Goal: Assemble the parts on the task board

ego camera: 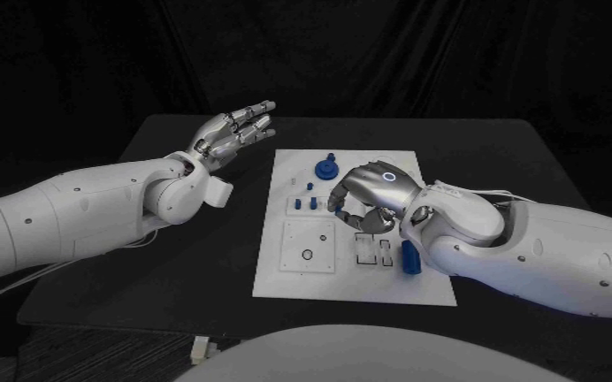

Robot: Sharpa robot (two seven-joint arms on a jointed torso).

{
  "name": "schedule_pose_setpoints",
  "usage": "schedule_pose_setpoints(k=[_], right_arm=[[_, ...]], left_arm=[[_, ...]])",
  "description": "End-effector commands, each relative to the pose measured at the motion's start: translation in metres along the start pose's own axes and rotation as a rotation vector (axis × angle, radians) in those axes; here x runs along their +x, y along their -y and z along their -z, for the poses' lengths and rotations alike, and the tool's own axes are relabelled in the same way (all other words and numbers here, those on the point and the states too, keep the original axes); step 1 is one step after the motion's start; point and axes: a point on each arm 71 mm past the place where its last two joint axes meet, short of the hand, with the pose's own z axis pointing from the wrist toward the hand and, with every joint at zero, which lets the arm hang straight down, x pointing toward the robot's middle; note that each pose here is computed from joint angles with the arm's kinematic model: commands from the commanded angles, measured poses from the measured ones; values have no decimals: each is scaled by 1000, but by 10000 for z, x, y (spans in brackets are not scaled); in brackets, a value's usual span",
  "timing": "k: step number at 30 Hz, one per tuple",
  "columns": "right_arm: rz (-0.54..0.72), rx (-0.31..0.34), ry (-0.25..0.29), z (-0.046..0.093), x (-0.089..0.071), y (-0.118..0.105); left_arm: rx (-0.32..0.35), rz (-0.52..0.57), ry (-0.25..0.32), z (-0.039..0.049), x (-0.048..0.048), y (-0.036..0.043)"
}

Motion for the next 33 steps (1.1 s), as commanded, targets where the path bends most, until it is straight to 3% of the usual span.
schedule_pose_setpoints(k=[1,14,33], right_arm=[[24,-4,-19,-18,74,-36],[2,-26,-42,-106,301,-147],[-4,-29,-68,-166,426,-183]], left_arm=[[5,17,-7,7,13,-14],[-5,23,-9,32,20,-65],[-9,25,-9,42,14,-84]])
